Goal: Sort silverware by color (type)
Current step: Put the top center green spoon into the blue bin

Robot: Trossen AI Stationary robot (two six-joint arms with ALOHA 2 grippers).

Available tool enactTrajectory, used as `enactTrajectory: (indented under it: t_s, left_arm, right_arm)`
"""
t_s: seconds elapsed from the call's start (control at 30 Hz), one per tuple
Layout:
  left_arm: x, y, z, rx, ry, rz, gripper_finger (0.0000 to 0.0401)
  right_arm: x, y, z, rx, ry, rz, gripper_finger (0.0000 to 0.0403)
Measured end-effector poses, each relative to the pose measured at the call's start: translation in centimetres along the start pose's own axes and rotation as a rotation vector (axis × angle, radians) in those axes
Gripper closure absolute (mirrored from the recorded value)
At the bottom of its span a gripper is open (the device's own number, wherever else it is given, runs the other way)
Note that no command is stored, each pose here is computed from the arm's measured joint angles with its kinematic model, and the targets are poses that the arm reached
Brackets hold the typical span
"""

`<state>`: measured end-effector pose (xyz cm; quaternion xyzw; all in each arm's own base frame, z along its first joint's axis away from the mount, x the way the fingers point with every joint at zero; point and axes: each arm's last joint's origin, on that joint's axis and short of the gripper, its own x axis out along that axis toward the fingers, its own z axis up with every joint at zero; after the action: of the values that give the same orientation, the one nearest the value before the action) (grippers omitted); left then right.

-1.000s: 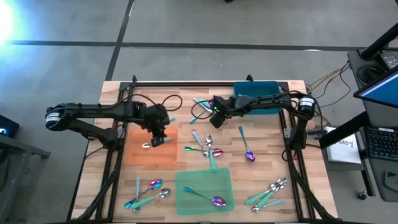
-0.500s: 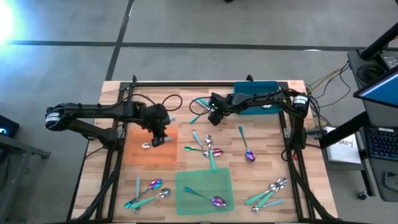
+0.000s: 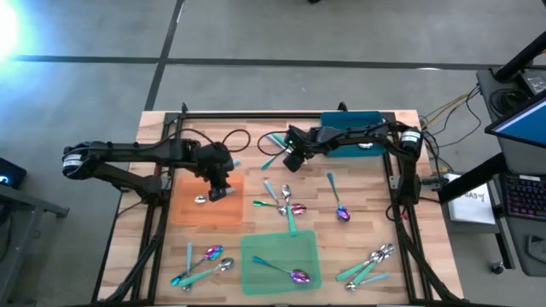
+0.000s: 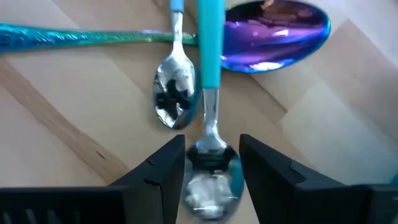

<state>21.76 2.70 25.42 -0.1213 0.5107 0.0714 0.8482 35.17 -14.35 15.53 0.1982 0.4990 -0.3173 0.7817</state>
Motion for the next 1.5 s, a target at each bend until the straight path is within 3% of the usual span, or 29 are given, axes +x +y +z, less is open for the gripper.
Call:
enactTrajectory:
  t_s: [0.3,0.73,1.07,1.23,1.5]
  left_arm:
    - [0.0,0.0,0.1,0.0,-0.007,-0.001,0.0233]
    - [0.0,0.0,0.2,0.001,-0.016,-0.003,0.0233]
    - [0.0,-0.1,0.1,0.002,-0.016,-0.003,0.0233]
    - [0.0,-0.3,0.1,0.011,-0.014,-0.008,0.0233]
    - [0.0,-0.8,0.0,0.014,-0.015,-0.02,0.0233]
  right_arm:
    - [0.2,-1.1,0.5,0.021,-0.004,-0.012,0.024]
    - [0.4,-1.3,0.3,0.022,0.029,0.049,0.0268]
    - [1.2,-1.5,-1.0,-0.026,0.158,0.065,0.0272]
    - [1.2,-1.6,-1.2,-0.035,0.177,0.066,0.0299]
    - [1.1,-1.6,-1.3,-0.044,0.182,0.074,0.0384]
